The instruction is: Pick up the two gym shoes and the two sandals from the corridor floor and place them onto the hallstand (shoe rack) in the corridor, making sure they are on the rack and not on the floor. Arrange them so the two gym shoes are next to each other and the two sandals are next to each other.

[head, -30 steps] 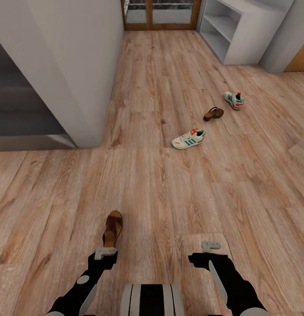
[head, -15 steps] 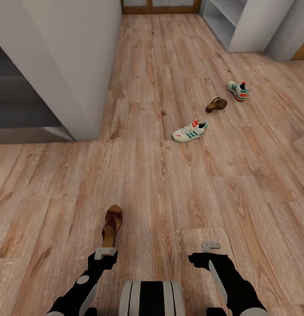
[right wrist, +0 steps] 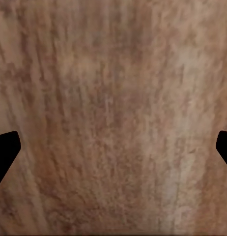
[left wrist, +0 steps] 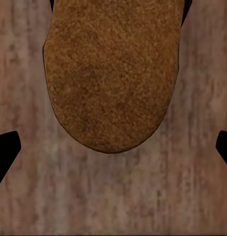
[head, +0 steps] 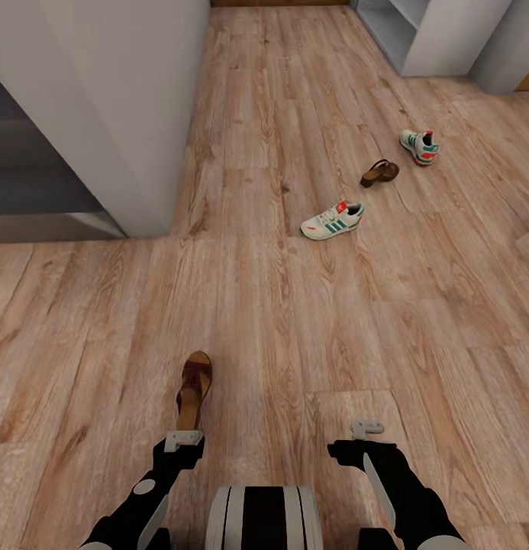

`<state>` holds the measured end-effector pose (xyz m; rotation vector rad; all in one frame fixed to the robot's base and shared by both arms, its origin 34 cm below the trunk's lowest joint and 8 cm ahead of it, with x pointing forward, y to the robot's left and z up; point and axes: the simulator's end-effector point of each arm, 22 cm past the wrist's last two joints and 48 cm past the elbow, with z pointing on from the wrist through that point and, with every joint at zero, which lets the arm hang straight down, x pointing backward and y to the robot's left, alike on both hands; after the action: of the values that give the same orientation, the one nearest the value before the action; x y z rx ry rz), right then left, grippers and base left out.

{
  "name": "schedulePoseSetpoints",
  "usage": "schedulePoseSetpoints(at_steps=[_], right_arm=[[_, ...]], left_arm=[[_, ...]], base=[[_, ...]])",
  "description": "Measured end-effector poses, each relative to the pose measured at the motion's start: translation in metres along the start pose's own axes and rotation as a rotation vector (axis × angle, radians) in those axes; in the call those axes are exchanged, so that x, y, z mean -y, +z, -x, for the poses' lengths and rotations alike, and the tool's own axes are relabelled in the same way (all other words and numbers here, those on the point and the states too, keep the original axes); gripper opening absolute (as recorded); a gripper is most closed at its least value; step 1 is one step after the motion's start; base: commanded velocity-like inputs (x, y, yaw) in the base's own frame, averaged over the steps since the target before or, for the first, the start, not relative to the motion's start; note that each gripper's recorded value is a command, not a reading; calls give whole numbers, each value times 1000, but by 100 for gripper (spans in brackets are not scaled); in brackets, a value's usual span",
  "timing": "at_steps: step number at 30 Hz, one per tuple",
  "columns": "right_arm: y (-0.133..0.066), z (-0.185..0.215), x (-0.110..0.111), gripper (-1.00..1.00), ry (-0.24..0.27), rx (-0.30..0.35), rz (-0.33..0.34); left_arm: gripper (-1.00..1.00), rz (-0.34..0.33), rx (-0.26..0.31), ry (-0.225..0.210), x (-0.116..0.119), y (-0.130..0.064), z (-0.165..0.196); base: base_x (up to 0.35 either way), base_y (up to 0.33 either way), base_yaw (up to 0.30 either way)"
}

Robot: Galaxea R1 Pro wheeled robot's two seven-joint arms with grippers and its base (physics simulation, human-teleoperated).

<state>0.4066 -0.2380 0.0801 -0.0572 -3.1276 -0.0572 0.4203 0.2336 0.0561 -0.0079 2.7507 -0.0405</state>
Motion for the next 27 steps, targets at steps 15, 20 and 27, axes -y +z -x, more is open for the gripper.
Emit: schedulePoseSetpoints(at_steps=[15, 20, 27], right_arm=[[1, -1, 0, 100, 0, -2, 0], [1, -1, 0, 100, 0, -3, 0], [1, -1, 0, 100, 0, -3, 0]], left_arm=[[100, 0, 0, 0, 0, 0, 0], [100, 0, -1, 0, 0, 0, 0], [100, 1, 0, 0, 0, 1, 0]], base=[[29, 0, 0], [54, 0, 0], [7, 0, 0]])
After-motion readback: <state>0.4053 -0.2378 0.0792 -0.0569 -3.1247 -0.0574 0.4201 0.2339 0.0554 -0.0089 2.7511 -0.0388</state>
